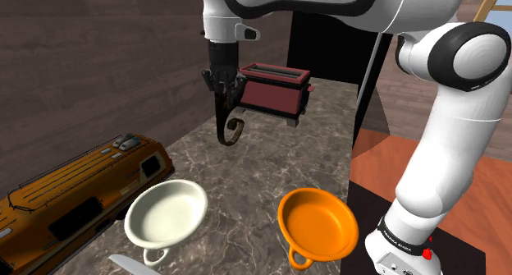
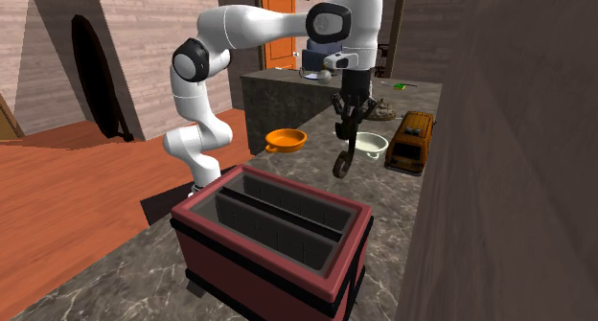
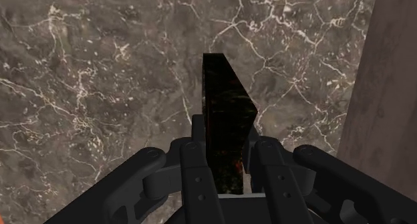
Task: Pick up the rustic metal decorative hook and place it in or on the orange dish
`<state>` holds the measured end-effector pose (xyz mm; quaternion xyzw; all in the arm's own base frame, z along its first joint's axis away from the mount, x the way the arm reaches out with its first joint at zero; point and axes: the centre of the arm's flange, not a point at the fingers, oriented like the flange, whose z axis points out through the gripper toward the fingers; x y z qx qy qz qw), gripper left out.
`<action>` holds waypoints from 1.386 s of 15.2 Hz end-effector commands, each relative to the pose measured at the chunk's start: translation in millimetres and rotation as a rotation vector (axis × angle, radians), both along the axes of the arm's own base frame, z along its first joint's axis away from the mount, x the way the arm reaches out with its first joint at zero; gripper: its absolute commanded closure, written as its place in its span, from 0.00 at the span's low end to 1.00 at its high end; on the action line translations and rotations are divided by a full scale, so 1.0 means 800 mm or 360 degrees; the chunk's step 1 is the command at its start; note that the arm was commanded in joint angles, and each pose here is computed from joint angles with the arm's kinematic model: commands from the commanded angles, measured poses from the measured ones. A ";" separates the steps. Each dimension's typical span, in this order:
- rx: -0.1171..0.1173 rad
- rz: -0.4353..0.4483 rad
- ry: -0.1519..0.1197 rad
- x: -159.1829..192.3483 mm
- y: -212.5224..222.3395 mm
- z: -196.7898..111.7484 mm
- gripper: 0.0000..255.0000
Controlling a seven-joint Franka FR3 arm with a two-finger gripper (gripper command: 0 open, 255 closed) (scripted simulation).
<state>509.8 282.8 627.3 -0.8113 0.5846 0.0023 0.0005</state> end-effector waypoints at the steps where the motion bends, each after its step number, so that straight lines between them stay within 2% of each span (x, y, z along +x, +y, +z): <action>1: 0.0000 0.0000 0.0000 0.001 0.000 0.014 1.00; 13: 0.0000 0.0000 0.0000 0.001 0.000 0.093 1.00; 21: 0.0000 0.0000 0.0000 -0.128 0.019 0.116 1.00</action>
